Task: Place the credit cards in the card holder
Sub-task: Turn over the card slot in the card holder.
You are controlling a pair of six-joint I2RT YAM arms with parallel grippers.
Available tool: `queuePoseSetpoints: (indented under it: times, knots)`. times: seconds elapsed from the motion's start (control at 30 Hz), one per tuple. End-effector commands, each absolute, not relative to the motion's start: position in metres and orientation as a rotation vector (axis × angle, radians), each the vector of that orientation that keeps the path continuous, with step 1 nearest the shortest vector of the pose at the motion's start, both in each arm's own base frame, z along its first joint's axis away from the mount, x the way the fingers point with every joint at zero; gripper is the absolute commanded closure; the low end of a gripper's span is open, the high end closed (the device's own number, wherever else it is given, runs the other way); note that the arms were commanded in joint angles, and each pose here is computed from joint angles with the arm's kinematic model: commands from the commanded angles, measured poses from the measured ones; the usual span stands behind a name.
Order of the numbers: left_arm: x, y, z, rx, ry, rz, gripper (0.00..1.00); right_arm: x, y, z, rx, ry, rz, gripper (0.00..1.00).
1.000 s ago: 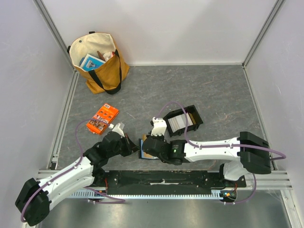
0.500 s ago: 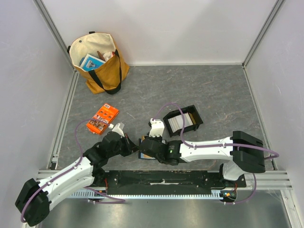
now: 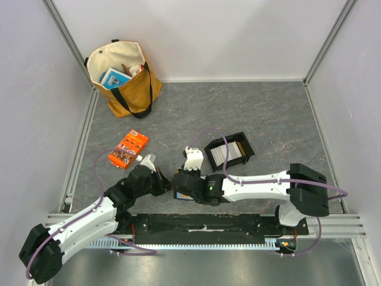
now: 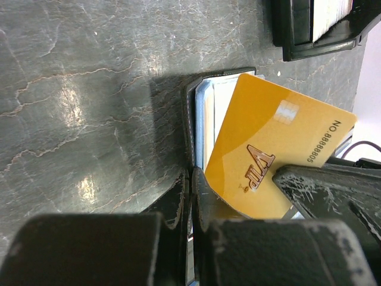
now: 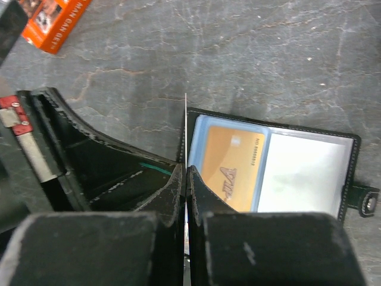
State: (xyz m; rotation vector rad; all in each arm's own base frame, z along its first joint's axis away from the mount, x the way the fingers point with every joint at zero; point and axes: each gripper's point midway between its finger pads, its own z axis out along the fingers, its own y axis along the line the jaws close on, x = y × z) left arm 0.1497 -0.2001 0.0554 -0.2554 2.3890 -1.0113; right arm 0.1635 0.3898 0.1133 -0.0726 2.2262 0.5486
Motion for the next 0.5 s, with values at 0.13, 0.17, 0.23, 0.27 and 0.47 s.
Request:
queuePoseSetpoints:
  times: [0.13, 0.17, 0.23, 0.27, 0.47]
  knots:
    - [0.15, -0.202, 0.058, -0.276, 2.374, -1.039, 0.98, 0.166, 0.379, 0.135, -0.029, 2.163, 0.546, 1.0]
    - [0.15, -0.203, 0.059, -0.273, 2.375, -1.04, 0.98, 0.167, 0.379, 0.141, -0.024, 2.151, 0.566, 1.0]
    - [0.15, -0.202, 0.057, -0.275, 2.379, -1.033, 0.98, 0.166, 0.38, 0.149, -0.021, 2.136, 0.601, 1.0]
    - [0.15, -0.202, 0.058, -0.271, 2.376, -1.033, 0.98, 0.167, 0.379, 0.152, -0.016, 2.13, 0.61, 1.0]
    - [0.151, -0.202, 0.059, -0.274, 2.374, -1.032, 0.98, 0.168, 0.375, 0.145, -0.005, 2.133, 0.589, 1.0]
